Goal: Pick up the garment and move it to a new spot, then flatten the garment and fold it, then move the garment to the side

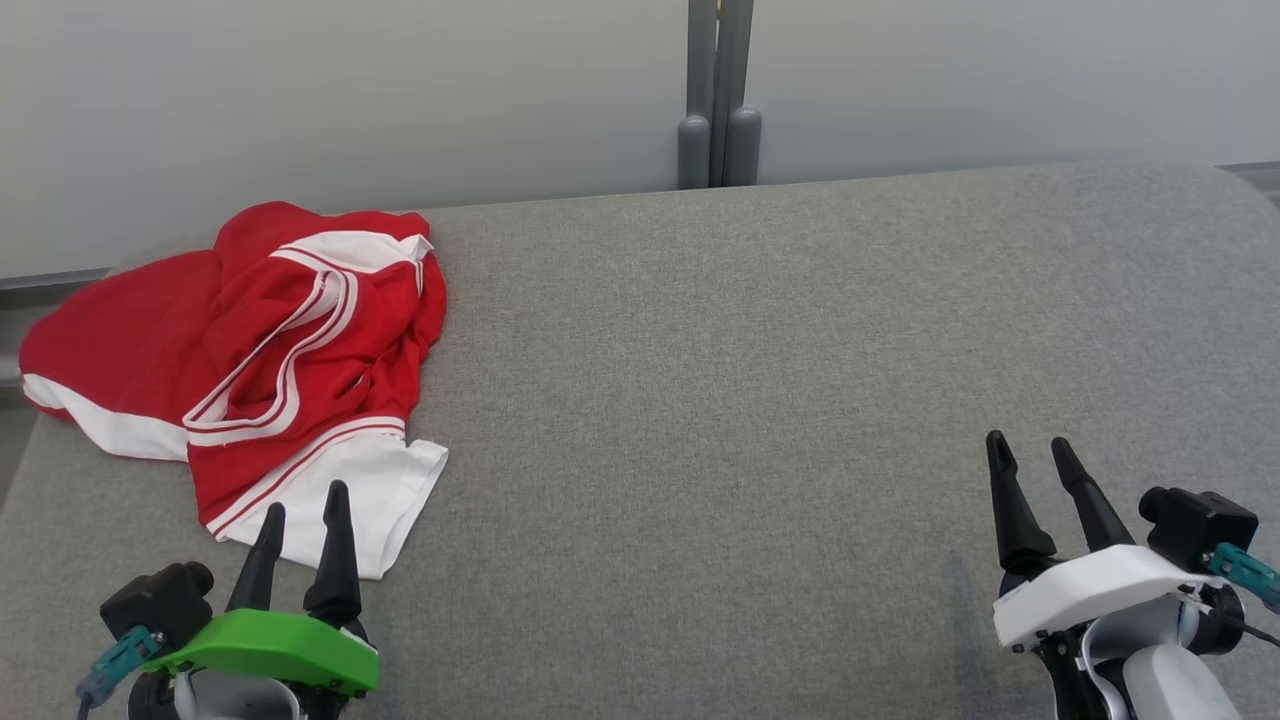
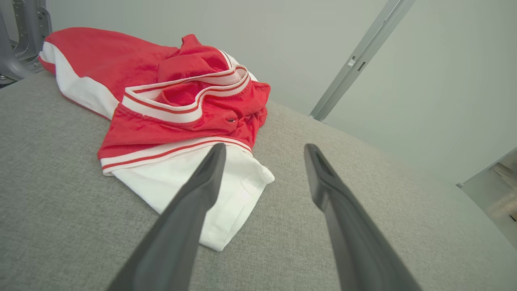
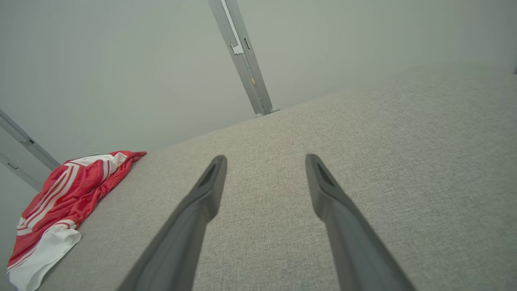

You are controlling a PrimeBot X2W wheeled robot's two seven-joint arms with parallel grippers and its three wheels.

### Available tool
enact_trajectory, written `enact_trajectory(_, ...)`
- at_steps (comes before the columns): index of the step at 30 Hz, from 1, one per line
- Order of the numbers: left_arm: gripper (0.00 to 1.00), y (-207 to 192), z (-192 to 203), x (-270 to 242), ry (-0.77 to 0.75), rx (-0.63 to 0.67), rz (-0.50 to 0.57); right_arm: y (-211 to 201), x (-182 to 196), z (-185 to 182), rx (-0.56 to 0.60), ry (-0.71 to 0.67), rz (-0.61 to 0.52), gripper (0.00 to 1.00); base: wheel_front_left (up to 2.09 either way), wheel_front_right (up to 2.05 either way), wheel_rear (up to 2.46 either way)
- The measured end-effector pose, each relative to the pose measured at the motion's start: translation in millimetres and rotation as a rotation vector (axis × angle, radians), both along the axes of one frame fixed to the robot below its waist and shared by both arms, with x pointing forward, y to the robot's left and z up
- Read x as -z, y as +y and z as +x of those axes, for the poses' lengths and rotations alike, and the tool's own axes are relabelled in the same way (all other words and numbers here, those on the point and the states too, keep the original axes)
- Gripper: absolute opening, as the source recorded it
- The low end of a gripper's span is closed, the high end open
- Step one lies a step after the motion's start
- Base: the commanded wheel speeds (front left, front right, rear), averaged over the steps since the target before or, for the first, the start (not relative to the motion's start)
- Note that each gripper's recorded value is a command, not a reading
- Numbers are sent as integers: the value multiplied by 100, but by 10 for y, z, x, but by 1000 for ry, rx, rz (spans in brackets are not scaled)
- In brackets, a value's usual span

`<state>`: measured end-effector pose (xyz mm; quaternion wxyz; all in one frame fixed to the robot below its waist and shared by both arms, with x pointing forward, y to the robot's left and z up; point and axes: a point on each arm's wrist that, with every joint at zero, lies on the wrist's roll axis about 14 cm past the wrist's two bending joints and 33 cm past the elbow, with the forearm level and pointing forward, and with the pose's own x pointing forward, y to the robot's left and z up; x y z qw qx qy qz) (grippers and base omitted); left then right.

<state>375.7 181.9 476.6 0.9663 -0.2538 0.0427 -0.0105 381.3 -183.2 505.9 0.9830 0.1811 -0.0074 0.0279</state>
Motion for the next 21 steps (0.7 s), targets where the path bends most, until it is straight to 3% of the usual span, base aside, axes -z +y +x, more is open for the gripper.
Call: enact_trajectory(21, 100, -67, -20, 60, -21, 59, 193, 12, -62, 2, -19, -49, -209, 100, 0, 0, 0)
